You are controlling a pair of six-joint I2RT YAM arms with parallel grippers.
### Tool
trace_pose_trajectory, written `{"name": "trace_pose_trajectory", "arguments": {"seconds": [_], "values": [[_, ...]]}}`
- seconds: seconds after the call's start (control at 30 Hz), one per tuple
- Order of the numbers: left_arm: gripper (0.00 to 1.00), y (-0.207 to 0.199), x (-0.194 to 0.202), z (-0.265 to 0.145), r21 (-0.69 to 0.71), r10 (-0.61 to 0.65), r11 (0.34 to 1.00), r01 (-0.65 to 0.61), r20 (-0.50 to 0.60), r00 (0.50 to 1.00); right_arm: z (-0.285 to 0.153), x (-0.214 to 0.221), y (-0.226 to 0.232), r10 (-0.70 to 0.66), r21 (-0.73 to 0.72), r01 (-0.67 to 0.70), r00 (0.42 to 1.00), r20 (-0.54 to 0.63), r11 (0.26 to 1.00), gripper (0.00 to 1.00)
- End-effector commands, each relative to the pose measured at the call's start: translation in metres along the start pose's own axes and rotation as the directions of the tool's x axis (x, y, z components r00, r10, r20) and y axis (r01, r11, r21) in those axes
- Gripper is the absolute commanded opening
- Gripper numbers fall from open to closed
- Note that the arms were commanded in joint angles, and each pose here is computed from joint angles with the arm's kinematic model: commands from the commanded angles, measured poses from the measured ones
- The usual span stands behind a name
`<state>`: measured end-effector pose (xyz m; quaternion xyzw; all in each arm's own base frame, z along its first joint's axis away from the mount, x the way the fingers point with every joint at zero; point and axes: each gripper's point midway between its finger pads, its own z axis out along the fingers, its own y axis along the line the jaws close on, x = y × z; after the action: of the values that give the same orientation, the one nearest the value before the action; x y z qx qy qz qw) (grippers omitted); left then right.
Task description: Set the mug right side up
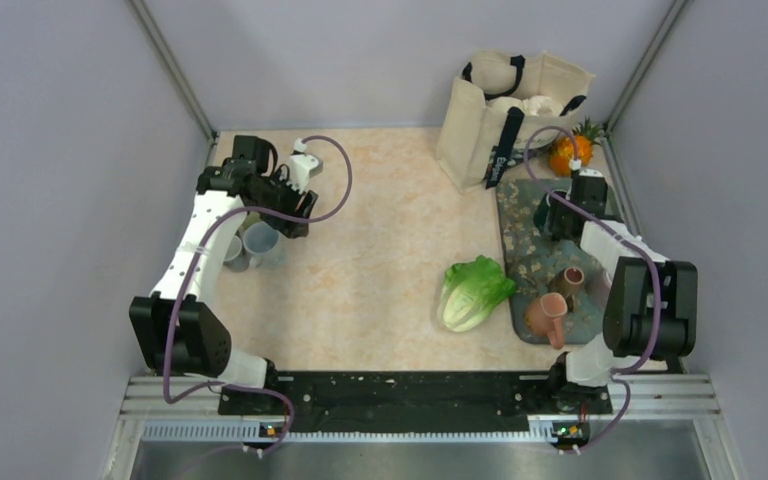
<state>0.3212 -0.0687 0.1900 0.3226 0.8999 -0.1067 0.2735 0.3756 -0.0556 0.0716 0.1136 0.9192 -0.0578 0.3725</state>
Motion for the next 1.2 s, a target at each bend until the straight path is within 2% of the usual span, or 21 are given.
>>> {"name": "trace_pose_trajectory", "arguments": {"seconds": [0.0,0.07,0.13,0.2,0.27,0.4,0.5,0.67,0.77,0.83,0.9,1.0,1.17], "values": [[0.63,-0.001,-0.02,-0.017,-0.015,0.039,0.999,-0.038,0.079,0.996,0.012,-0.017,-0.002,-0.018,0.029,0.016,0.998,0.066,0.999,0.48],[0.63,0.0,-0.017,-0.016,-0.019,0.036,0.999,-0.034,0.068,0.997,0.014,-0.021,-0.004,-0.023,0.04,0.021,0.997,0.072,0.999,0.42],[0.63,0.0,-0.015,-0.015,-0.022,0.034,0.999,-0.033,0.06,0.998,0.014,-0.023,-0.006,-0.028,0.05,0.024,0.996,0.081,0.998,0.31],[0.63,0.0,-0.014,-0.014,-0.019,0.033,0.999,-0.032,0.057,0.998,0.014,-0.026,-0.006,-0.03,0.051,0.026,0.996,0.087,0.998,0.12],[0.63,-0.001,-0.013,-0.013,-0.017,0.03,0.999,-0.029,0.054,0.998,0.015,-0.026,-0.005,-0.028,0.049,0.024,0.996,0.087,0.999,0.02],[0.63,-0.002,-0.012,-0.011,-0.01,0.018,1.0,-0.017,0.052,0.999,0.006,-0.031,-0.007,-0.012,0.055,0.007,0.995,0.097,0.998,0.0],[0.63,-0.005,-0.016,-0.01,0.012,0.003,1.0,-0.003,0.066,0.998,-0.012,-0.045,0.002,0.027,-0.001,-0.027,0.987,0.161,1.0,0.0],[0.64,-0.019,-0.042,-0.011,0.095,-0.073,0.994,0.058,0.153,0.986,-0.06,-0.069,0.032,0.146,-0.205,-0.092,0.953,0.267,0.974,0.0],[0.71,-0.046,-0.073,-0.018,0.25,-0.134,0.966,0.068,0.258,0.957,-0.096,-0.081,0.054,0.213,-0.336,-0.103,0.927,0.31,0.936,0.0],[0.79,-0.068,-0.096,-0.028,0.364,-0.187,0.929,0.063,0.315,0.93,-0.126,-0.091,0.073,0.26,-0.439,-0.092,0.904,0.339,0.894,0.0],[0.82,-0.084,-0.121,-0.045,0.438,-0.214,0.899,0.034,0.368,0.905,-0.162,-0.102,0.101,0.315,-0.573,-0.056,0.876,0.365,0.818,0.0],[0.83,-0.11,-0.157,-0.07,0.515,-0.245,0.857,-0.014,0.43,0.869,-0.224,-0.112,0.154,0.41,-0.772,0.018,0.839,0.357,0.635,0.0],[0.84,-0.158,-0.196,-0.095,0.671,-0.329,0.74,-0.05,0.426,0.843,-0.306,-0.122,0.213,0.531,-0.927,0.129,0.789,0.31,0.351,0.0]]}}
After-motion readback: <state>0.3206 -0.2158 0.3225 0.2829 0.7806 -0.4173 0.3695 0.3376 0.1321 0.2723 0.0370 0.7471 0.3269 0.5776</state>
